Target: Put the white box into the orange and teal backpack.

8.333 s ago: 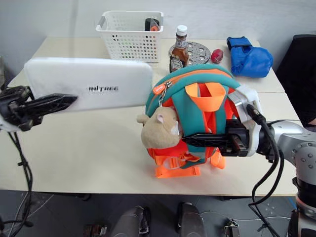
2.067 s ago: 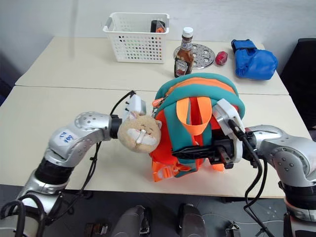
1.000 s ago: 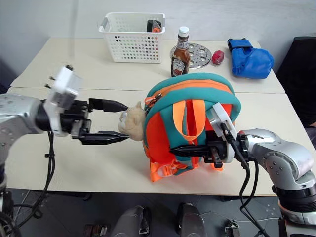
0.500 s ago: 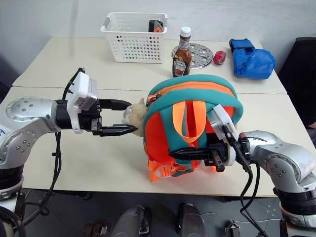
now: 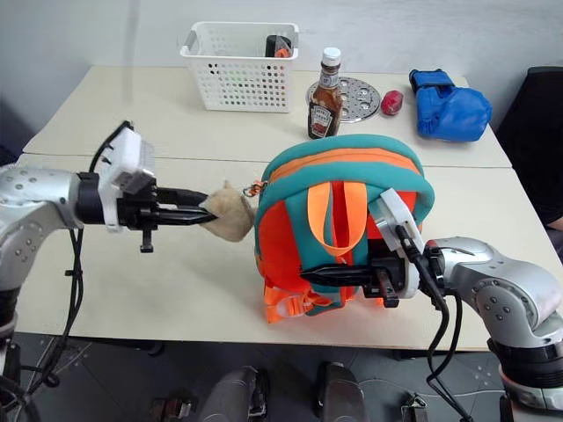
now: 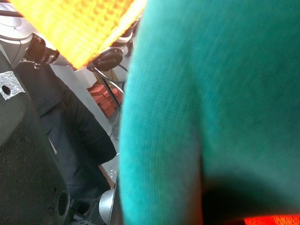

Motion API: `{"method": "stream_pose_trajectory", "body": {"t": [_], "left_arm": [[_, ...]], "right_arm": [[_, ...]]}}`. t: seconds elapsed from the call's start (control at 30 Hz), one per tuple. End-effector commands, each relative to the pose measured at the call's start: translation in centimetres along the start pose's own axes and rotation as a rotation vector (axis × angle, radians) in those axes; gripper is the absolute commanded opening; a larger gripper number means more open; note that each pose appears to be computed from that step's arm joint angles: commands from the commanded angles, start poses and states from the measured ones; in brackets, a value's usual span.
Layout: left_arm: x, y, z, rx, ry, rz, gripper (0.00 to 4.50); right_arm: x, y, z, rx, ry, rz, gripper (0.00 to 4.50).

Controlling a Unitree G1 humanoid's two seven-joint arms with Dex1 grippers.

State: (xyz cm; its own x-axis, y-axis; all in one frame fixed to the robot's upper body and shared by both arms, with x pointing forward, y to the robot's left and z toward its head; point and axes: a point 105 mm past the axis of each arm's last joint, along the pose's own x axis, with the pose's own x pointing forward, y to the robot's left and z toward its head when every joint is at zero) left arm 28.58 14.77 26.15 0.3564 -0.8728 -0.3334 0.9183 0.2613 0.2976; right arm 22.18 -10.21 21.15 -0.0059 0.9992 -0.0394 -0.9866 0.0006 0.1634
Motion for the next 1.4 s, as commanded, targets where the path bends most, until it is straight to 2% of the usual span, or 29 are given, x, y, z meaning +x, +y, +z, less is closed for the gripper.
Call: {"method": "stream_pose_trajectory", "body": {"t": [0.03, 0.13, 0.4, 0.67, 0.77, 0.9, 0.93, 1.03, 1.3, 1.4], "left_arm": [[-1.8, -0.4, 1.4, 0.051, 0.004, -0.028, 0.58], [-2.0, -1.4, 0.1, 0.056, 0.073, -0.082, 0.58], [-1.8, -3.8, -6.5, 0.136, 0.384, -0.180, 0.58], [2.2, -4.1, -9.7, 0.201, 0.400, -0.163, 0.58], [3.6, -3.8, -9.6, 0.183, 0.332, -0.126, 0.58], [4.2, -3.1, -8.2, 0.106, 0.218, -0.077, 0.58], [4.1, -3.0, -8.0, 0.093, 0.209, -0.072, 0.58], [3.1, -2.6, -8.2, 0.061, 0.211, -0.054, 0.58], [-1.7, -3.8, -6.9, -0.162, 0.087, -0.061, 3.16], [-4.5, -3.4, -5.6, -0.258, 0.015, -0.011, 4.12]], "right_arm": [[0.1, 0.6, 0.2, -0.024, -0.009, 0.010, 0.00], [0.1, 0.5, 0.1, -0.022, -0.013, 0.004, 0.00], [0.0, 0.2, 0.0, -0.022, -0.027, -0.013, 0.00], [0.0, 0.4, -0.1, -0.027, -0.028, -0.011, 0.00], [0.0, 0.3, -0.1, -0.030, -0.028, -0.018, 0.00], [-0.3, -0.6, -0.3, -0.024, -0.023, -0.091, 0.00], [-0.4, -0.8, -0.4, -0.024, -0.018, -0.112, 0.65], [-1.3, -1.5, -1.0, -0.034, 0.023, -0.199, 1.67], [-8.6, -0.4, -2.5, 0.006, 0.112, -0.452, 4.42], [-12.9, 0.8, -1.3, 0.027, 0.113, -0.562, 4.50]]}}
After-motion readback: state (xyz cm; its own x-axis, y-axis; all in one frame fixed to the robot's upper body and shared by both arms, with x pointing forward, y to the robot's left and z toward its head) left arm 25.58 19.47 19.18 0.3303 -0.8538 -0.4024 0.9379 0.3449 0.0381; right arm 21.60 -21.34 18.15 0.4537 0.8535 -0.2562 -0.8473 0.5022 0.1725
